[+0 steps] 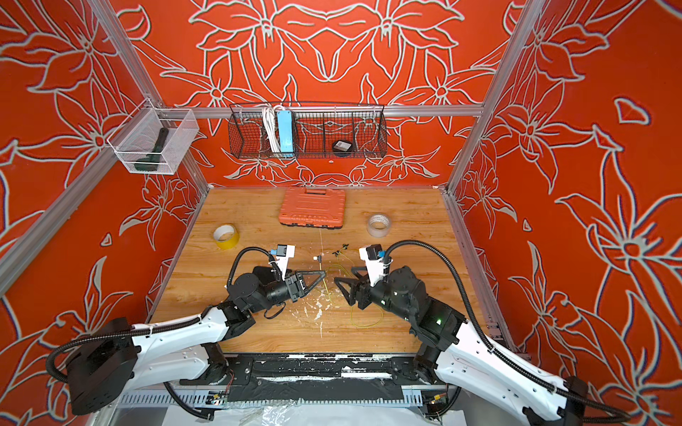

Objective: Plug wired earphones into phones
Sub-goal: Pick up the wired earphone from the center of the board.

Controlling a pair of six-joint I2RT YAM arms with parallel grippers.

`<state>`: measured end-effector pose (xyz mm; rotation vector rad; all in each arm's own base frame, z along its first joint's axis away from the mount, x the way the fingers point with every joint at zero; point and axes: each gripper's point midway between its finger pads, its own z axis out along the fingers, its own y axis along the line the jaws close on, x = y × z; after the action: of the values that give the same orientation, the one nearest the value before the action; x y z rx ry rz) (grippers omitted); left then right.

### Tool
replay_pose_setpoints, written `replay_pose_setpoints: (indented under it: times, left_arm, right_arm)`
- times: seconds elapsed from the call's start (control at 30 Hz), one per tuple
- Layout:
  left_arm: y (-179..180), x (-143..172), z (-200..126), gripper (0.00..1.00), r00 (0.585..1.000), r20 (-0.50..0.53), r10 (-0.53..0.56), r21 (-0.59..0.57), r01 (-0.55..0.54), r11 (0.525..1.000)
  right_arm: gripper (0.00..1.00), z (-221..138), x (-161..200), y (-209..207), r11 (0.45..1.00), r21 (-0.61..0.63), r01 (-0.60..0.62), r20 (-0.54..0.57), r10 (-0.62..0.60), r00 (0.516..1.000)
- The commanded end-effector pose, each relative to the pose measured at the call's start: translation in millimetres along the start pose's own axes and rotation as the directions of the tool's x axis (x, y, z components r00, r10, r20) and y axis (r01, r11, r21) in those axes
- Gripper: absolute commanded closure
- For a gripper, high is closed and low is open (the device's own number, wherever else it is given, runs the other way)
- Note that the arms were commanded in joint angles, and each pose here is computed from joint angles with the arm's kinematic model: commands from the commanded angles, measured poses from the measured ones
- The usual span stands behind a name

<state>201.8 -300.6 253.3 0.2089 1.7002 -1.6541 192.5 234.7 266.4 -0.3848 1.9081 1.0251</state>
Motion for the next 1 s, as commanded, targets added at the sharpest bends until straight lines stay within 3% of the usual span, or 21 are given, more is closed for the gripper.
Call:
replay_pose_setpoints:
  times: [0.0, 0.1, 0.37, 0.73, 0.97]
  left_arm:
    - [-31.3, 4.4, 2.3, 1.0, 0.996, -0.048, 0.075, 0.113, -0.069, 0.991]
    - [-41.3, 7.4, 3.7, 1.0, 0.994, -0.058, 0.093, 0.141, -0.084, 0.986]
    - [-47.6, 7.2, 1.5, 1.0, 0.993, -0.053, 0.106, 0.151, -0.097, 0.984]
    - [-50.6, 10.8, 1.1, 1.0, 0.992, -0.059, 0.111, 0.153, -0.101, 0.983]
    - [-48.2, 9.0, -0.6, 1.0, 0.992, -0.046, 0.115, 0.133, -0.108, 0.985]
  right_arm:
    - [0.33, -3.9, -25.5, 55.7, 0.95, -0.309, -0.051, -0.012, 0.05, 0.999]
    - [0.4, -1.0, -32.6, 69.2, 0.924, -0.376, -0.067, -0.024, 0.062, 0.998]
    - [0.66, 3.5, -34.0, 69.3, 0.915, -0.389, -0.111, -0.028, 0.108, 0.994]
    - [0.69, 8.2, -32.7, 62.8, 0.924, -0.355, -0.143, -0.039, 0.138, 0.99]
    - [0.63, 9.1, -28.7, 50.2, 0.947, -0.284, -0.148, -0.04, 0.143, 0.989]
